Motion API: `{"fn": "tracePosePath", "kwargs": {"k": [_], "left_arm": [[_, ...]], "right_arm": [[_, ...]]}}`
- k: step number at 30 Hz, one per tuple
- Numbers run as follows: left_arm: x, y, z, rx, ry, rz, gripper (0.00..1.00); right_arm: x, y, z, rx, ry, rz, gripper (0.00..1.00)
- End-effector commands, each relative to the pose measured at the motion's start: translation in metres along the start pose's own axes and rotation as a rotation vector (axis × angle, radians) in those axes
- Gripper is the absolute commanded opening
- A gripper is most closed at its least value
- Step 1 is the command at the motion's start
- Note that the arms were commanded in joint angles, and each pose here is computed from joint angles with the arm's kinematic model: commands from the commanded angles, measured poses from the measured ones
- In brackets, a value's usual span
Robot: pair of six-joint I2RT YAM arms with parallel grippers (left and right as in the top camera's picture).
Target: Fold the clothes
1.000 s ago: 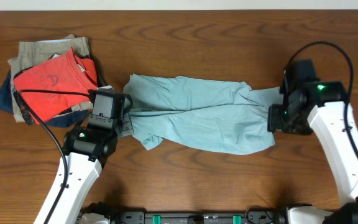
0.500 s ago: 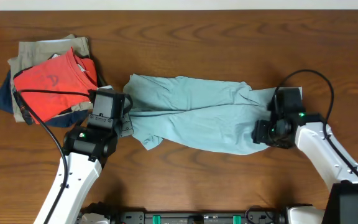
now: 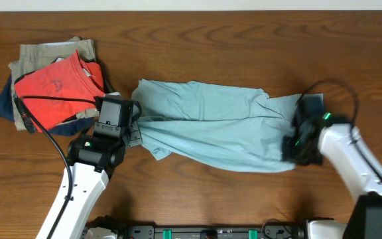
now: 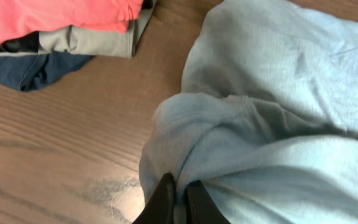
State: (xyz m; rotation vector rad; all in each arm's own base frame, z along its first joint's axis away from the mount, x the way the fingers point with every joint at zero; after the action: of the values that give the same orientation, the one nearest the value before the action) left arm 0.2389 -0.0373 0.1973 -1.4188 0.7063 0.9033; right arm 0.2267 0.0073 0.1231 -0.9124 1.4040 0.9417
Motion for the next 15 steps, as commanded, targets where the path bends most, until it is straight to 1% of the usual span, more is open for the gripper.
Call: {"fn": "tracePosePath", "kwargs": {"k": [1,2,3,5,8,10,15], "left_arm": [[-0.004,-0.005,0.003,0.004,-0.021,-0.023,0.06],[-0.004,-0.005,0.003,0.004,-0.021,-0.023,0.06],[-0.004,-0.005,0.003,0.005,-0.021,-0.023,0.06],[-0.004,-0.005,0.003,0.004,-0.021,-0.023,0.06],[-0.004,-0.005,0.003,0.005,-0.021,-0.022,0.06],[-0.004,-0.004,0.003,0.005,-0.021,-0.022,0.06],[-0.004,-0.005,0.003,0.005,-0.021,-0.022,0.06]], "right_arm": [[-0.081,-0.045,-0.015,0.058,0.109,-0.227,0.01],[-0.1,-0.048,-0.015,0.065,0.1,-0.25,0.03],[-0.119,-0.05,-0.015,0.069,0.086,-0.273,0.09],[-0.143,-0.05,-0.015,0.071,0.073,-0.303,0.15],[-0.15,-0.044,-0.015,0.063,0.076,-0.284,0.36],[-0.141,-0.04,-0.014,0.058,0.068,-0.243,0.44],[-0.104,-0.032,-0.016,0.055,0.095,-0.153,0.47]]}}
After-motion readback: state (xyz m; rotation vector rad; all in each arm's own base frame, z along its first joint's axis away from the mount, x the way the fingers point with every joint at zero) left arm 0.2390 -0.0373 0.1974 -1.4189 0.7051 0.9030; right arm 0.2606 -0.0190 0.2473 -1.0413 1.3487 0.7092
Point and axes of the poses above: each gripper's point midway between its finger pads, its own x axis out along the fingers, its own z axis along the line the jaws close on, y = z × x, the point moved 7 cm from there along -x, back along the fingers, and after that the axes turned 10 degrees about x, right-handed, at the moved point
